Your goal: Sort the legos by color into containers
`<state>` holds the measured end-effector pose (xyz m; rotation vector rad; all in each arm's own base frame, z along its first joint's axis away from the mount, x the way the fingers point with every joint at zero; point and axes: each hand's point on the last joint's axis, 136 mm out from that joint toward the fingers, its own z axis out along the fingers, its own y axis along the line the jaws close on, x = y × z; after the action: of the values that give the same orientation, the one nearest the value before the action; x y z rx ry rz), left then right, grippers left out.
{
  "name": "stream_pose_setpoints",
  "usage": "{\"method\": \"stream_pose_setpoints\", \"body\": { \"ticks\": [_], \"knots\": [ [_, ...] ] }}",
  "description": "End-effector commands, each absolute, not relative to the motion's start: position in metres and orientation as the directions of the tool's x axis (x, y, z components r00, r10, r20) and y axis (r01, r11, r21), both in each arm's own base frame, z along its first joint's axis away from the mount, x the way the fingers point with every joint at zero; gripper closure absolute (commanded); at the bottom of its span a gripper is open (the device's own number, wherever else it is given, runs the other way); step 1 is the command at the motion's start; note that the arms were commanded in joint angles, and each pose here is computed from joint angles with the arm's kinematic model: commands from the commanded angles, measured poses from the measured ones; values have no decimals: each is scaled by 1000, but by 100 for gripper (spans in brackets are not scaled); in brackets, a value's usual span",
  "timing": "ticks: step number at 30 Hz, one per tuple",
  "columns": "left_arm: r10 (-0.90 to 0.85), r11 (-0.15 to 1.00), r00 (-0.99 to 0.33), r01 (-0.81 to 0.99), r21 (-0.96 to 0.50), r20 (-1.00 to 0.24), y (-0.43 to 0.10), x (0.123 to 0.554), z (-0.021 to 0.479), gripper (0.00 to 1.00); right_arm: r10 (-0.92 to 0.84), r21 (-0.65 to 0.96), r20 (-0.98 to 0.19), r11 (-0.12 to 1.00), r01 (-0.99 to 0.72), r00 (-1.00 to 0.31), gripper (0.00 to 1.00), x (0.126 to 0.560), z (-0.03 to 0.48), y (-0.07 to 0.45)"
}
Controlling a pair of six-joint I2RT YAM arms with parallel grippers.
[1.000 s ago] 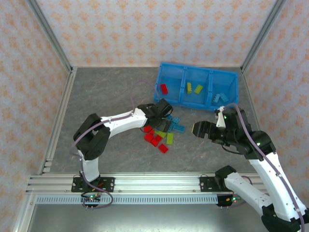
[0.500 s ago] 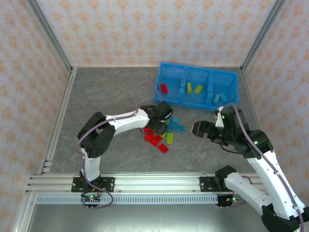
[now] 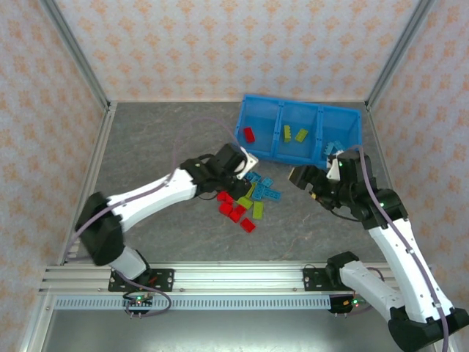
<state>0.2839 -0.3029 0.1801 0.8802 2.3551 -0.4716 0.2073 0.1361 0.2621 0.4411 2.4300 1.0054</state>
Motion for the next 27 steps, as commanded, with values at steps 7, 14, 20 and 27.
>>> {"method": "stream_pose_setpoints", "body": {
  "ticks": [7,14,20,27],
  "knots": [
    [511,443,-393,883,-158,-764,-341,237,259,79,294,896,-273,425,-130,-916,12,204,313,196],
    [478,388,-335,910,-147,-812,-359,228,282,79,258,903,-235,414,-113,-937,32,205,300,210],
    [461,380,-314,915,-136,-830,-363,227,292,78,250,910,-224,400,-110,-942,56,208,298,217],
    [463,417,-310,903,-104,-830,-359,233,290,75,283,917,-230,383,-110,-931,76,215,306,217]
  ]
}}
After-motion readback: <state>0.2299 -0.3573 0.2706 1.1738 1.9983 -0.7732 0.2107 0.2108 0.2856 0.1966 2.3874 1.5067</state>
